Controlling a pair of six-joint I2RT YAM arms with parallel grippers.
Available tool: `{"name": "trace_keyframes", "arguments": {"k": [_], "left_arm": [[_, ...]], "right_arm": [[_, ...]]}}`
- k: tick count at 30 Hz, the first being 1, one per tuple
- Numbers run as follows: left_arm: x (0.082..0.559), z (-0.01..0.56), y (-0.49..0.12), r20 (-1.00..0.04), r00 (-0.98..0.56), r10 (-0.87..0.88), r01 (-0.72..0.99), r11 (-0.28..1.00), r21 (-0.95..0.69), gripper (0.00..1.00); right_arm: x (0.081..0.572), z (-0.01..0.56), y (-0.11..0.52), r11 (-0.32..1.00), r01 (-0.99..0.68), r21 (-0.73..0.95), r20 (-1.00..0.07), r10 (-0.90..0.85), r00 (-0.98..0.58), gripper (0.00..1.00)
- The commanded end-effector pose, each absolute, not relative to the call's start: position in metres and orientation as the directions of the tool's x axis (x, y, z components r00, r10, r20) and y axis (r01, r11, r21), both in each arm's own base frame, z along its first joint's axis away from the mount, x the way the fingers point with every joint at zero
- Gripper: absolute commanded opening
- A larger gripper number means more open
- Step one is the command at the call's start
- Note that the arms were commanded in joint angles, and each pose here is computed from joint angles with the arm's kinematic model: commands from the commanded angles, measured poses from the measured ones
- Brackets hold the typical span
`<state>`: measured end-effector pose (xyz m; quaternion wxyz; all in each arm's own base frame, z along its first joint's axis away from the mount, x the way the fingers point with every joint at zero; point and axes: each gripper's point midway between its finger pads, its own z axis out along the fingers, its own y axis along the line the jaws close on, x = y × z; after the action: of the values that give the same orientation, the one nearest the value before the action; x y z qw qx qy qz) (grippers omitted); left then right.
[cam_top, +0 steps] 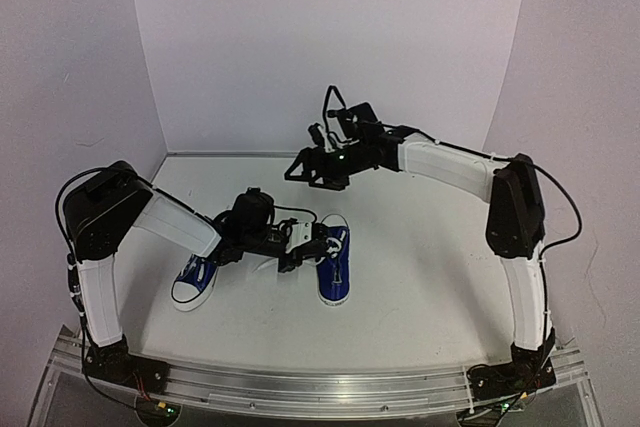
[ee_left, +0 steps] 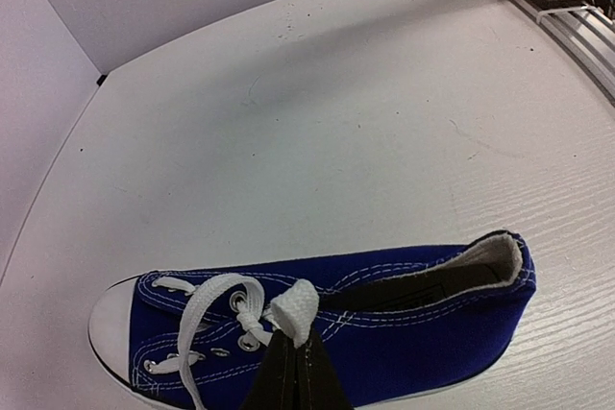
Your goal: Tie the shoes
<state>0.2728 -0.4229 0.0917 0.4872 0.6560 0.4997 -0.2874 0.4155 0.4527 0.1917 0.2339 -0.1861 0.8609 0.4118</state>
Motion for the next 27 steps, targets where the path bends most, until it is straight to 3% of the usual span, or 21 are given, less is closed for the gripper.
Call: {"name": "trace_keyframes", "arguments": {"k": [1,5,8,14,27], "left_arm": [[0.271,0.115,-0.431,-0.872,0.361,0.33,0.929,-0.039,0.369,0.0],[0.272,0.116,-0.434,-0.88,0.348,0.322,0.936,-0.065,0.346,0.0],[0.277,0.12,-0.433,-0.893,0.326,0.309,0.945,-0.076,0.318,0.0],[0.286,0.13,-0.432,-0.911,0.302,0.281,0.953,-0.081,0.29,0.0],[0.29,0.126,-0.434,-0.921,0.271,0.28,0.963,-0.091,0.255,0.0]], "right_arm": [[0.417,0.246,0.39,0.599,-0.55,0.582,-0.64,-0.08,-0.764,0.78],[0.395,0.227,0.354,0.601,-0.575,0.555,-0.645,-0.125,-0.754,0.72],[0.374,0.203,0.337,0.611,-0.587,0.531,-0.64,-0.165,-0.75,0.6],[0.344,0.185,0.342,0.513,-0.629,0.584,-0.636,-0.191,-0.747,0.45],[0.326,0.155,0.377,0.445,-0.668,0.597,-0.616,-0.28,-0.737,0.38]]}}
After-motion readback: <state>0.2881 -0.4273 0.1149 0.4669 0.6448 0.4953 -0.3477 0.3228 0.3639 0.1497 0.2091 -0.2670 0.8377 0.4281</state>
